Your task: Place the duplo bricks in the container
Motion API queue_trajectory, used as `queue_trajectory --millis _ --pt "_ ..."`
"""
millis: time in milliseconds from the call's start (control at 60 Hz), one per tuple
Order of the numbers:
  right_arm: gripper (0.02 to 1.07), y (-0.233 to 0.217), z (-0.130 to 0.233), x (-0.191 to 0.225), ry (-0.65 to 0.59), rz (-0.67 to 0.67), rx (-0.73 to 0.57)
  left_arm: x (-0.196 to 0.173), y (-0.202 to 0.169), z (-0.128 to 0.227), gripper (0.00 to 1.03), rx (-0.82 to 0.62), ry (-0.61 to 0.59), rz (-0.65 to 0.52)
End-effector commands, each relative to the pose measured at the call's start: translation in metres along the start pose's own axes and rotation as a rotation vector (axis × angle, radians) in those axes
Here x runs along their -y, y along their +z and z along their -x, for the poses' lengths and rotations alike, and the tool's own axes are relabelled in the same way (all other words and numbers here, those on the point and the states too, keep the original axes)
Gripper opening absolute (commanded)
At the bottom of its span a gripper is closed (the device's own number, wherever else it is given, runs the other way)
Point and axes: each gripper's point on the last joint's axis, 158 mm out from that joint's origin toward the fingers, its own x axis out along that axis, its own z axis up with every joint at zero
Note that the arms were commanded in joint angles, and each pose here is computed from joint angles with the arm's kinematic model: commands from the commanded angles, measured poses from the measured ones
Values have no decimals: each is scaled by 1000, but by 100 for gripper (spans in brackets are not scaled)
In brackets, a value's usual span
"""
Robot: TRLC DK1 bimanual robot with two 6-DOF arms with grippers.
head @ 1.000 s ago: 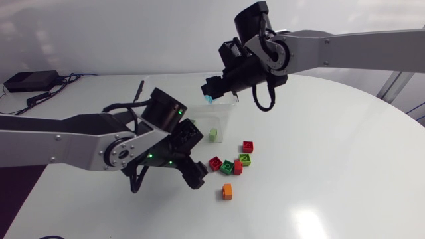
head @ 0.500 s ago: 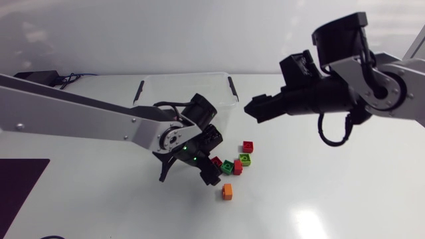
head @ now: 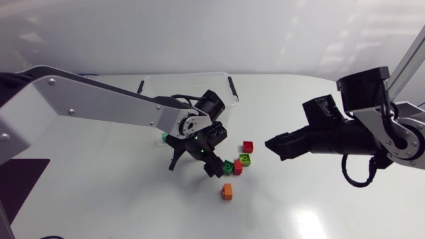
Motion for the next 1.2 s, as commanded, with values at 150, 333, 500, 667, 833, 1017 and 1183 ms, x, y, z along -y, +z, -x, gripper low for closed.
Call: queue_trajectory --millis 150,333,500,667,833,1017,1183 --pt "100 -24 -15 7 1 -15 -55 -6 4 -13 64 -50 -45 18" --pt "99 -32 -46 19 -9 -77 -112 -5 -2 -21 44 -105 -69 26" --pt "99 -27 -74 33 -44 -120 -128 -3 -8 -27 26 -130 -77 26" --pt "99 -16 -101 34 -73 -134 -138 -4 -8 -7 25 -109 -72 33" --pt "99 -7 -125 28 -89 -159 -156 -7 -10 34 25 -48 -53 43" --pt "99 -4 -143 29 -125 -193 -183 -21 -2 94 25 84 -1 76" --pt "92 -14 -155 33 -163 -207 -216 -48 15 158 25 256 77 129"
